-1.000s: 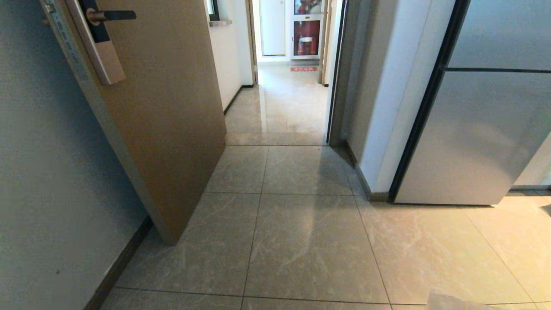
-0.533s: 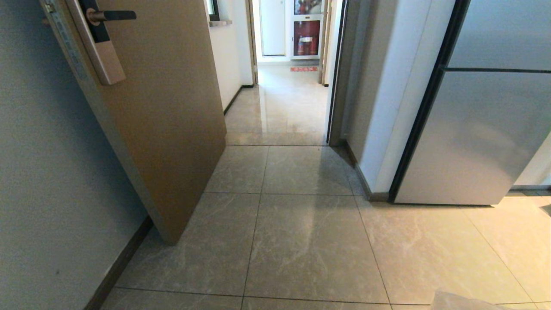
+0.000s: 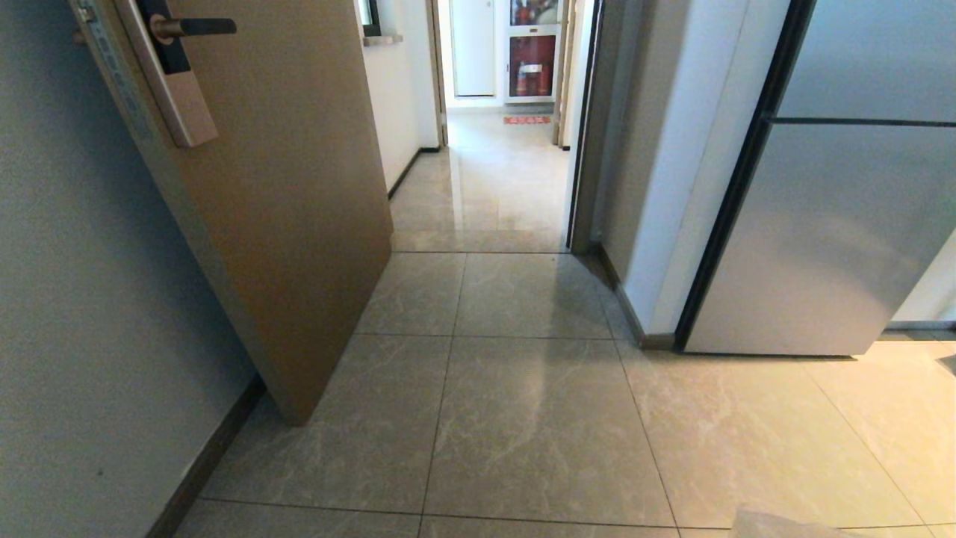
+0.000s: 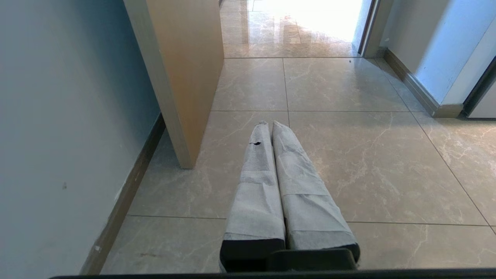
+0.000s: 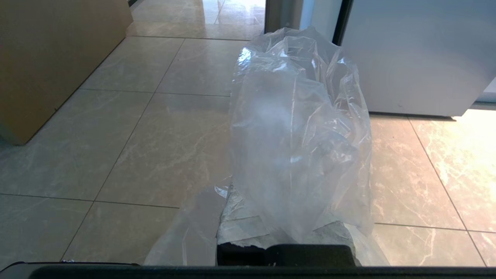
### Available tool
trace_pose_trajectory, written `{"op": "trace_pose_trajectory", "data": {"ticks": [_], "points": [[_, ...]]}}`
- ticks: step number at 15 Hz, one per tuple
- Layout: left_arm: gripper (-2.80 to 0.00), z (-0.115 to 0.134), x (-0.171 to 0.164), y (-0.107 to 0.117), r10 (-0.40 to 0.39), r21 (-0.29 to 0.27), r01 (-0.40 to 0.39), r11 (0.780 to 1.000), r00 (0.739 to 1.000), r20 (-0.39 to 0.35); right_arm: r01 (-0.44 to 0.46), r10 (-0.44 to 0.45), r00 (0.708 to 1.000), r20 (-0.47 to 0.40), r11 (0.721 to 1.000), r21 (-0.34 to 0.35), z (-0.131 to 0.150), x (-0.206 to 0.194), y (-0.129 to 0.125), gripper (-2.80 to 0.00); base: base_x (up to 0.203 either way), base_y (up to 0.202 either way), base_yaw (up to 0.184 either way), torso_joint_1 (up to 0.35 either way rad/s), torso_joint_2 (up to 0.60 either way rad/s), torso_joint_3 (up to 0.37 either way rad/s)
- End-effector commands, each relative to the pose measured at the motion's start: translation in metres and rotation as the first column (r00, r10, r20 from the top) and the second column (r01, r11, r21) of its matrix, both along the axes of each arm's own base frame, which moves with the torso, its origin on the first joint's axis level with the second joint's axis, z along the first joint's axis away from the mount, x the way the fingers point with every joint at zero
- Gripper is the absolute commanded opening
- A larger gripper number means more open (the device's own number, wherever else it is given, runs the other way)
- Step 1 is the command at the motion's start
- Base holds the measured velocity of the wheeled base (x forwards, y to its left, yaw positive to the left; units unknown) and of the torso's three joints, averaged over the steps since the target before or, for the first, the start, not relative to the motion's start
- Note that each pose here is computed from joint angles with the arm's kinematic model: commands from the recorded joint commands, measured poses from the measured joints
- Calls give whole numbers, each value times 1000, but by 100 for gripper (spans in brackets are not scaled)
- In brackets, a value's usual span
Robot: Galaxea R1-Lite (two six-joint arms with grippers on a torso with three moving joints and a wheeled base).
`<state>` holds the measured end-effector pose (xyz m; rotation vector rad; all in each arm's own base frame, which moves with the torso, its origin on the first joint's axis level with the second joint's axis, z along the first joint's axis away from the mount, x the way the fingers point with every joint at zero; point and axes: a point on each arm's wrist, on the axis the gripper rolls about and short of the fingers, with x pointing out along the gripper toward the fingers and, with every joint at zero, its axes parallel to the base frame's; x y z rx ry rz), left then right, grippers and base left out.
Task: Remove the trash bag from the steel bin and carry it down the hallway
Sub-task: Put the trash bag at the door
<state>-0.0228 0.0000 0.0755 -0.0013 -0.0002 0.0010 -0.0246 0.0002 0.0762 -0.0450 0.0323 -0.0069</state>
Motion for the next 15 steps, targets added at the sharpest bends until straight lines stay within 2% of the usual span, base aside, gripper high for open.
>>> {"op": "trace_pose_trajectory", "data": {"ticks": [1, 15], "points": [[-280, 0, 0, 0, 1, 0, -1, 1000, 1000, 0, 0, 0, 1000, -2, 1000, -1, 0, 0, 0, -280, 0, 0, 0, 0, 0, 0], [-280, 0, 0, 0, 1, 1, -1, 1000, 1000, 0, -1, 1, 1000, -1, 1000, -1, 0, 0, 0, -280, 0, 0, 0, 0, 0, 0]]}}
